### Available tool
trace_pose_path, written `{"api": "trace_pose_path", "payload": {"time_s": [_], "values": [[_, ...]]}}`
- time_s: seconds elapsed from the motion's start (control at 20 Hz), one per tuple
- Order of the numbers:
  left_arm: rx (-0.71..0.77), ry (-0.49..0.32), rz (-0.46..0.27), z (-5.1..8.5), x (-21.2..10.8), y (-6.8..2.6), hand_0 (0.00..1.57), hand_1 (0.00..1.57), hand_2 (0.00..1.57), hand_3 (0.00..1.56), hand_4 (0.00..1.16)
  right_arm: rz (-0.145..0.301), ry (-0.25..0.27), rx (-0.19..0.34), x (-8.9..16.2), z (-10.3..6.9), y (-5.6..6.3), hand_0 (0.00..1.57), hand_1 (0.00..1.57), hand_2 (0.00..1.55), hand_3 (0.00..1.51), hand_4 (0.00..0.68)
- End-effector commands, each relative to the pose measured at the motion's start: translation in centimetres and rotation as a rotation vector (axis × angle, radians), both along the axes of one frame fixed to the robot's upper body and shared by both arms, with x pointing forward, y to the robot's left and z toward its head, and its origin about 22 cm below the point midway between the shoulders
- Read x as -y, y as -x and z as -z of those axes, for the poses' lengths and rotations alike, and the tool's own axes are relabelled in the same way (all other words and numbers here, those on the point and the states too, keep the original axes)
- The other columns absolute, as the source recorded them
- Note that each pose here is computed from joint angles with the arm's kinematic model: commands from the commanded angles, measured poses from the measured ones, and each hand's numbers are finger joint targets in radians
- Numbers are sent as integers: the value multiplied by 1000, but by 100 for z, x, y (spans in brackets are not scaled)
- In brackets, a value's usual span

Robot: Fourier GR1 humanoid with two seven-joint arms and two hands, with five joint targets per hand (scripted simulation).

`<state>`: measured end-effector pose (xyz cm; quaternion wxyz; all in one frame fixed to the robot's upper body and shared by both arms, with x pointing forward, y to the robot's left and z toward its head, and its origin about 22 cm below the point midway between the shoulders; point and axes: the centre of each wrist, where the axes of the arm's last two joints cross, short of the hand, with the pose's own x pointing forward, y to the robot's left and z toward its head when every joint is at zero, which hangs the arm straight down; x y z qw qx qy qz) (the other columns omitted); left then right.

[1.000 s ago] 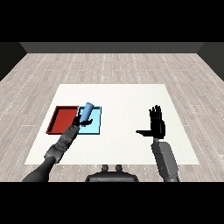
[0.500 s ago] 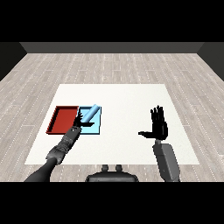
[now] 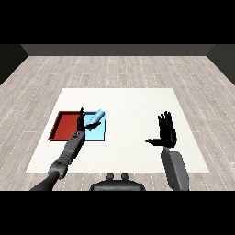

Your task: Pick the blue can and put it in the blue box

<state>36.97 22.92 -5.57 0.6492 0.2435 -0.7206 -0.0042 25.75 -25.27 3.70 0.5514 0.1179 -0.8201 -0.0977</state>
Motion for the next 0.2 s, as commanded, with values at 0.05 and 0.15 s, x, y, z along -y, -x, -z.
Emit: {"api": "trace_pose_path", "payload": {"time_s": [0.05, 0.15], "values": [[287, 101, 169, -102, 80, 129, 0, 0, 0, 0, 0, 11, 41, -21, 74, -55, -27, 0, 0, 0, 0, 0], [327, 116, 234, -71, 84, 286, 0, 0, 0, 0, 0, -11, 48, -4, -55, -49, 21, 0, 0, 0, 0, 0]]}}
